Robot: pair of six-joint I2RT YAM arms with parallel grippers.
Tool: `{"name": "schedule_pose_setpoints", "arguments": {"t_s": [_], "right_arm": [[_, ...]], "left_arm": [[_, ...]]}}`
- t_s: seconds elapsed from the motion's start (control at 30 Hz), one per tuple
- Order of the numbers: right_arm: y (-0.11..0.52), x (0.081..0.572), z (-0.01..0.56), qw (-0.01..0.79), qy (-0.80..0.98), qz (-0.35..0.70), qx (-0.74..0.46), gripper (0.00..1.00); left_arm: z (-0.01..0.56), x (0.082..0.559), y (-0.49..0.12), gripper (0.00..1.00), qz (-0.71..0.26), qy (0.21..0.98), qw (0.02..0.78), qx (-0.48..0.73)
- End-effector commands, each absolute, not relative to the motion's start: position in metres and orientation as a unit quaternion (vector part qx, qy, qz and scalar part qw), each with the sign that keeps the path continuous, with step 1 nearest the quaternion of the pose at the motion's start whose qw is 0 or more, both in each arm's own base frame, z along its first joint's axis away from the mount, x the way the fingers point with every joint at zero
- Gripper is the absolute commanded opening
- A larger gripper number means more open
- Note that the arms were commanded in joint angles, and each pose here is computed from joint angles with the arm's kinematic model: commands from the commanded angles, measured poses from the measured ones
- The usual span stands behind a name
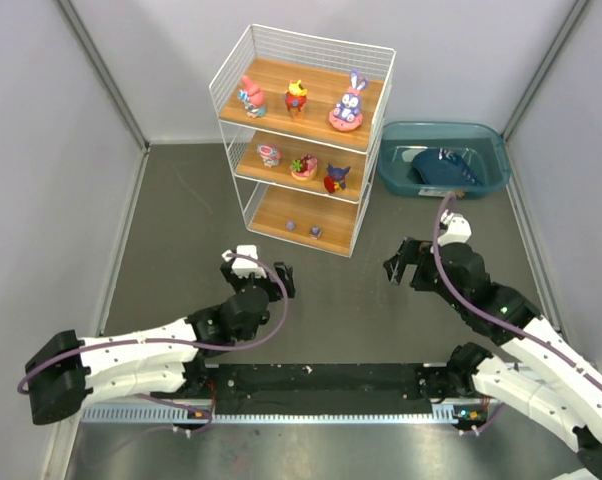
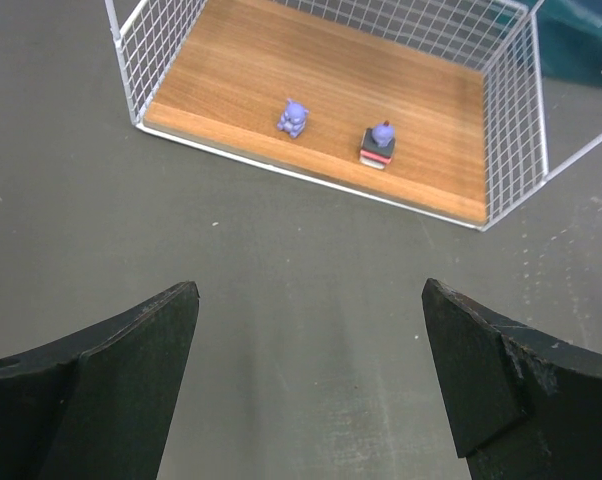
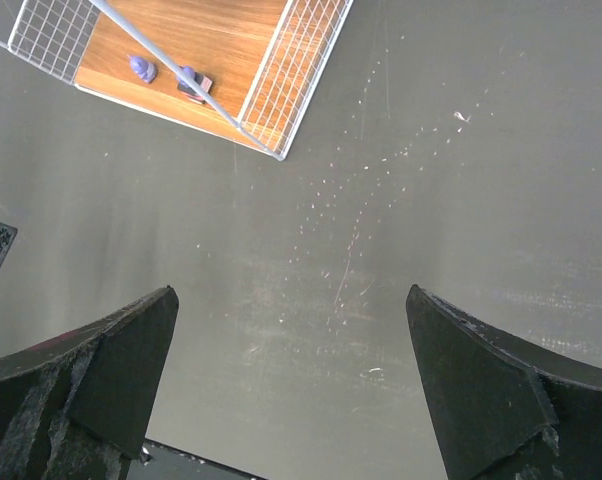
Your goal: Place and organize the plastic toys onto the shelf
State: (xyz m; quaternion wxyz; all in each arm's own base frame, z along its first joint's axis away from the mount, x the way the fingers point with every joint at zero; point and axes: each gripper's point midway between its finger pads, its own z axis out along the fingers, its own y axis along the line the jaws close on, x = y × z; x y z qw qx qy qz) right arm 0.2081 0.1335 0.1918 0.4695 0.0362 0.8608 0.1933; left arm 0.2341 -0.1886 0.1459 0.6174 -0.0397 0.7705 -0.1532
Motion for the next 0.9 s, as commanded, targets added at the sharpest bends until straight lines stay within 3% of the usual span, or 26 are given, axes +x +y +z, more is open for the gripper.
{"name": "schedule_pose_setpoints", "arguments": {"t_s": [0.0, 0.87], "right_arm": [[0.133, 0.218, 0.203, 0.488, 0.847, 0.200, 0.059, 0.99], [0.139, 0.221, 0.189, 0.478, 0.851, 0.205, 0.067, 0.99]], "left_arm": [[0.153, 0.239, -0.191, 0.99, -0.120, 0.783, 0.610, -0.034], [0.160, 0.229, -0.170, 0.99, -0.094, 0.805, 0.583, -0.059]]}}
